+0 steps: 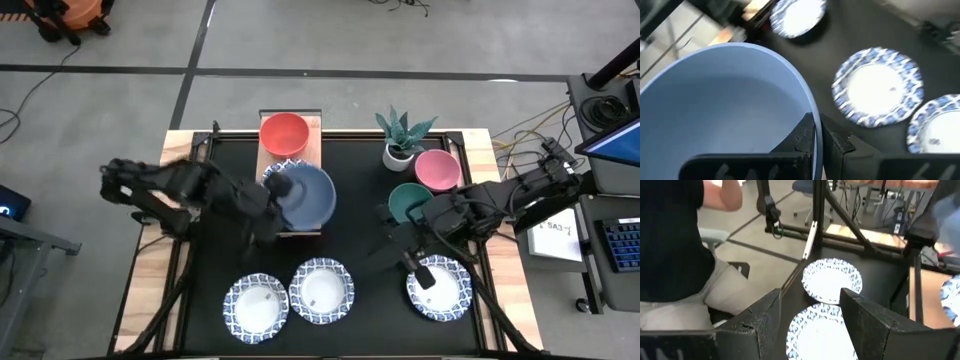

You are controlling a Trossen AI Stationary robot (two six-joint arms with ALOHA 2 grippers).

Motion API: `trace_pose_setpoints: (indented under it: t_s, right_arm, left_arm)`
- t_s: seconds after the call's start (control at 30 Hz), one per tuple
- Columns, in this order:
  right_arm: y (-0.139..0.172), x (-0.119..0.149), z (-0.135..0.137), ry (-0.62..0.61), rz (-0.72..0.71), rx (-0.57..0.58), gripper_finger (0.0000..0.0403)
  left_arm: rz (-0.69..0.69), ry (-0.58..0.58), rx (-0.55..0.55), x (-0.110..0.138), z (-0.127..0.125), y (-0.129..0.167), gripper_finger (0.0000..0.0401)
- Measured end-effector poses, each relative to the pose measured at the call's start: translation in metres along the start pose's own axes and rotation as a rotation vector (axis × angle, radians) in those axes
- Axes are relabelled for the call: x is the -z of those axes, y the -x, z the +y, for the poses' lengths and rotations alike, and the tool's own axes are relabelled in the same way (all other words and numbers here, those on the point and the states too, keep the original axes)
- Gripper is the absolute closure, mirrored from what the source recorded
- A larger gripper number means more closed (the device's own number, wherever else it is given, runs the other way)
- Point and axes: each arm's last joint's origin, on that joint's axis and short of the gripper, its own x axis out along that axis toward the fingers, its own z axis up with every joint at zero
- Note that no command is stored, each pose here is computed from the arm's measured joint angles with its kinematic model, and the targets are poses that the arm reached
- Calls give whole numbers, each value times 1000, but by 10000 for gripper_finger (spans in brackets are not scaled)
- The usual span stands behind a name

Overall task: Place and stack bowls onto a shelf
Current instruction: Stack the blue bowl on the orange bowl on the shelf

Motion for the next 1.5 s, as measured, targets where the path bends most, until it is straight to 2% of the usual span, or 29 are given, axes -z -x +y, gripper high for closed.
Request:
trace_pose_setpoints:
  t_s: [0.27, 0.53, 0.67, 0.87, 1.5]
  right_arm:
    - [-11, 18, -2, 0, 1, 1, 211]
    - [-20, 35, -5, 0, -9, 13, 211]
    - [-23, 43, -7, -15, -5, 59, 211]
    - [-24, 50, -11, -42, 13, 93, 211]
    - [-26, 54, -12, -35, 21, 120, 211]
  left_arm:
    - [54, 161, -206, 70, 53, 32, 401]
    - [-7, 358, -253, 155, 105, 25, 401]
    - [30, 420, -245, 184, 120, 11, 401]
    - [62, 436, -211, 193, 126, -3, 401]
    - [35, 546, -154, 195, 128, -13, 401]
